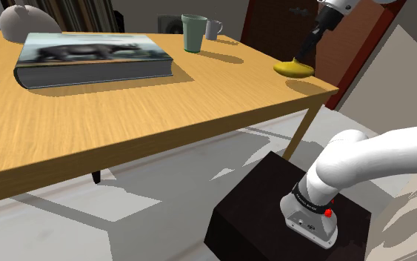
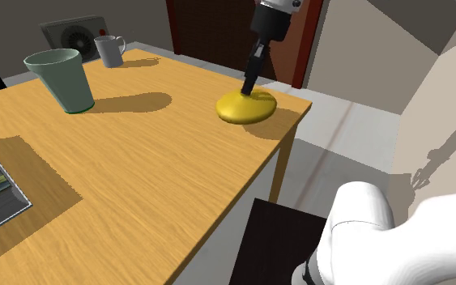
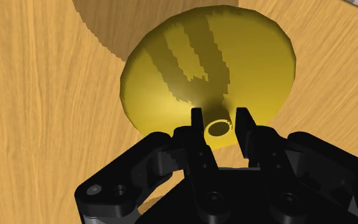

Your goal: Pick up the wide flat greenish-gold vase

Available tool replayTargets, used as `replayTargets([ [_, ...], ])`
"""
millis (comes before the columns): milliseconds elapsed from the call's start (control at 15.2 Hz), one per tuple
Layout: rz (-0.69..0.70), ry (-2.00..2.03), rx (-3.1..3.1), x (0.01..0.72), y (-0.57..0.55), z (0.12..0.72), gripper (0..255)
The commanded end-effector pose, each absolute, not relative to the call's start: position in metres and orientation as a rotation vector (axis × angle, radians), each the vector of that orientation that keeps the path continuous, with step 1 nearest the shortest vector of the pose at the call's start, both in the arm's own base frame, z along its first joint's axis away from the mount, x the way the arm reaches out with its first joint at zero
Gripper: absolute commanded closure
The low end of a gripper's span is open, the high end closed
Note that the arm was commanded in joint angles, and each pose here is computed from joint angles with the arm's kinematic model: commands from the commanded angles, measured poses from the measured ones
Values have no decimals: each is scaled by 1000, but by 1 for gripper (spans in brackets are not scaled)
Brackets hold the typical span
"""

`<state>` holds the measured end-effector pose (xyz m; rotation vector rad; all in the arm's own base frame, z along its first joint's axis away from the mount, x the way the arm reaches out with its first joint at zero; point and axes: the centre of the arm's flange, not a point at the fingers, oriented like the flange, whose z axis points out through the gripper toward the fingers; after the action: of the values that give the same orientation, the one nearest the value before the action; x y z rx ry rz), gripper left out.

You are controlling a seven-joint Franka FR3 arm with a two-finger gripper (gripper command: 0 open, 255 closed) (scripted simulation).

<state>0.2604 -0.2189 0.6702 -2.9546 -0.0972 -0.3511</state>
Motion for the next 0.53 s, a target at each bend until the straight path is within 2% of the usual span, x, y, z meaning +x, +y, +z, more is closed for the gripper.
replayTargets([
  [0,-351,-97,-2954,259,-219,681,255],
  [462,-351,-97,-2954,259,-219,714,255],
])
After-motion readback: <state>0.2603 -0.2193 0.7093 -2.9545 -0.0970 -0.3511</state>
